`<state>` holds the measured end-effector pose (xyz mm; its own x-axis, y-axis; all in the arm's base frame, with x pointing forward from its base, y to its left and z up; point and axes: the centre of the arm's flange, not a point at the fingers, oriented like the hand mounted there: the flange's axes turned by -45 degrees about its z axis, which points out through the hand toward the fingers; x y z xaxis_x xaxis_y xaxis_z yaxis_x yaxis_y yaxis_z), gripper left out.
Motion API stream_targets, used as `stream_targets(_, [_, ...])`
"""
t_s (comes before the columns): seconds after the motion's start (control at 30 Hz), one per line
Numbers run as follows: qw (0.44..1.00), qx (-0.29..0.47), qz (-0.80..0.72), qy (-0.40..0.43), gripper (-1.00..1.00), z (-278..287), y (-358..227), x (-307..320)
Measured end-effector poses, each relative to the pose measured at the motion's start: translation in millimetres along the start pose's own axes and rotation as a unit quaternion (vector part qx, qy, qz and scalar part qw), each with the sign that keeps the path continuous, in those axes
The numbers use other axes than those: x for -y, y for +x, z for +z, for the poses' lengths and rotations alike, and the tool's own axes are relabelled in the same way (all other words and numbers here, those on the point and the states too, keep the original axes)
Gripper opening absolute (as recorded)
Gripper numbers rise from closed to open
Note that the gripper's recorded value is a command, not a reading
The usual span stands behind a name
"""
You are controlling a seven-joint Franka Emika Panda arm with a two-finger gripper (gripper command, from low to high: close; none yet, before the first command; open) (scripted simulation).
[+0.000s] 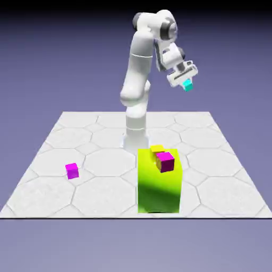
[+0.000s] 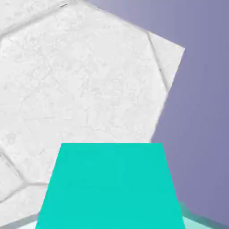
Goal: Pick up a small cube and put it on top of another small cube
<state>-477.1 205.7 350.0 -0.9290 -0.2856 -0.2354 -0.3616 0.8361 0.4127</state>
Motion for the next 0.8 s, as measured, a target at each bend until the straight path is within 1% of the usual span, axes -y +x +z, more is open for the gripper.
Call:
stream_targets(0.1, [0.999,-0.039,-0.031,-0.006,-1.00,-64,58,66])
stream_targets(0.2, [0.995,-0.077,-0.068,-0.008,-1.00,-129,98,149])
stream_targets(0.3, [0.987,-0.113,-0.112,-0.005,-1.00,-193,117,246])
stream_targets(0.4, [0.977,-0.143,-0.157,0.002,-1.00,-250,111,347])
stream_targets(0.5, [0.965,-0.166,-0.204,0.012,-1.00,-298,81,447])
stream_targets(0.6, [0.950,-0.183,-0.253,0.021,-1.00,-336,29,542])
stream_targets(0.7, [0.932,-0.193,-0.304,0.030,-1.00,-363,-44,628])
stream_targets(0.8, [0.913,-0.196,-0.357,0.036,-1.00,-377,-133,701])
